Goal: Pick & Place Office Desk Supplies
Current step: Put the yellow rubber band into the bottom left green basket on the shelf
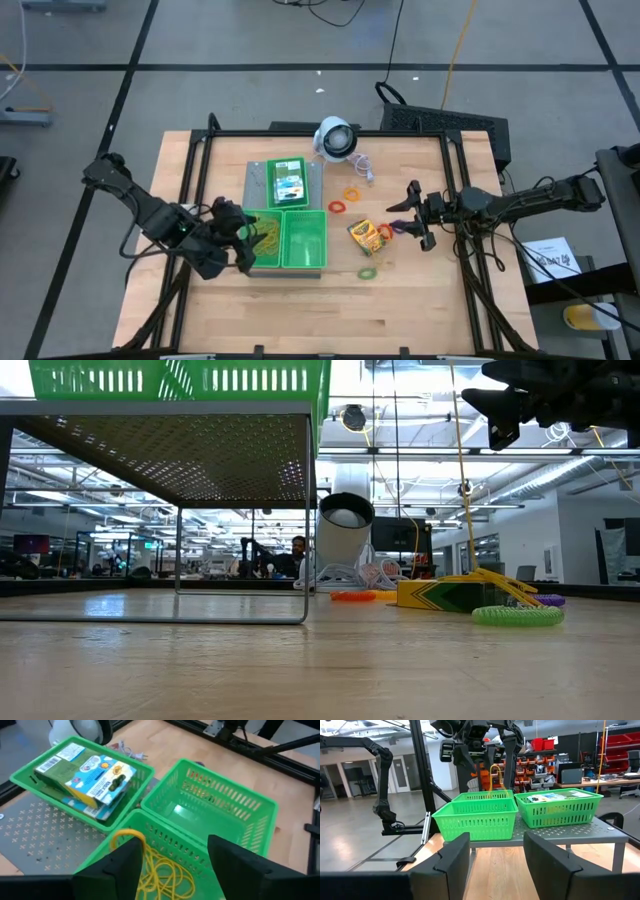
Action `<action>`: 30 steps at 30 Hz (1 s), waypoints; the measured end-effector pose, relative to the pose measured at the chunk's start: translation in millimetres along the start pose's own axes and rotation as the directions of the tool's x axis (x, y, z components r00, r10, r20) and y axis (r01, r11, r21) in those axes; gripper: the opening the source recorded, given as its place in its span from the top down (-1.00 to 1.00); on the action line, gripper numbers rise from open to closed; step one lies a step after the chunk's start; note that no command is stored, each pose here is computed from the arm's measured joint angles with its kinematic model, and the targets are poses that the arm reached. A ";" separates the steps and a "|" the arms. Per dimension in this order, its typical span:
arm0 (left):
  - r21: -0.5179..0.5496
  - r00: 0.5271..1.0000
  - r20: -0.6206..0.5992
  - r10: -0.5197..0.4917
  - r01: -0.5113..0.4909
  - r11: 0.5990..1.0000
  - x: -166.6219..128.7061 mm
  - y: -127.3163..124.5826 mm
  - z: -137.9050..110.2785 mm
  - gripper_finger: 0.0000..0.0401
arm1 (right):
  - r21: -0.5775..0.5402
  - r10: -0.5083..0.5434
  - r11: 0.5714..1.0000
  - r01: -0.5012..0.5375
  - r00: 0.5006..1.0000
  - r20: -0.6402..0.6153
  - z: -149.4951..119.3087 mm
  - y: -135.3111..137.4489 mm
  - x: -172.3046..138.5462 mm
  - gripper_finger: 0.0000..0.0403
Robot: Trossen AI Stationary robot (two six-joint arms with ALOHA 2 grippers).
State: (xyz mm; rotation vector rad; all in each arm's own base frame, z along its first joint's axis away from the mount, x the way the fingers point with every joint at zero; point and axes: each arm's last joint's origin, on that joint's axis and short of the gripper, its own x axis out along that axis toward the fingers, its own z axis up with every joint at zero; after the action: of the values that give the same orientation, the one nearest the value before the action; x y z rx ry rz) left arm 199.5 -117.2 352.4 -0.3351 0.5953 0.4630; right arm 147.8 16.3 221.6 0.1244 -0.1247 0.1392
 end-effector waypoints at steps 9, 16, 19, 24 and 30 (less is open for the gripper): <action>-0.192 0.964 -0.232 -0.128 0.084 0.978 6.1 1.4 0.3 -0.18 | 0.000 0.000 1.000 0.000 1.000 0.000 0.0 0.0 0.0 0.14; -0.310 0.901 -0.382 -0.206 0.085 0.947 18.5 10.2 9.2 -0.18 | 0.000 0.000 1.000 0.000 1.000 0.000 0.1 0.0 0.0 0.14; -0.359 0.867 -0.441 -0.233 0.067 0.931 23.0 15.4 12.5 -0.18 | 0.000 0.000 1.000 0.000 1.000 0.000 0.1 0.0 0.0 0.15; -0.250 0.873 -0.431 -0.226 0.125 0.960 31.1 23.3 20.9 -0.18 | 0.000 0.000 1.000 0.000 1.000 -0.001 0.0 0.0 0.0 0.14; 0.088 0.919 -0.195 -0.342 0.364 0.927 2.9 23.0 36.9 -0.18 | 0.000 -0.002 1.000 0.002 1.000 -0.022 -1.9 -0.2 0.0 0.14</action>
State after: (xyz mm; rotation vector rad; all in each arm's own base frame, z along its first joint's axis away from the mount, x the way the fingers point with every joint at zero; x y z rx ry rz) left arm 206.8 -81.0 375.5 -0.3599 0.7153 0.0461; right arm 148.1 16.4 219.7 0.1230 -0.1029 0.1383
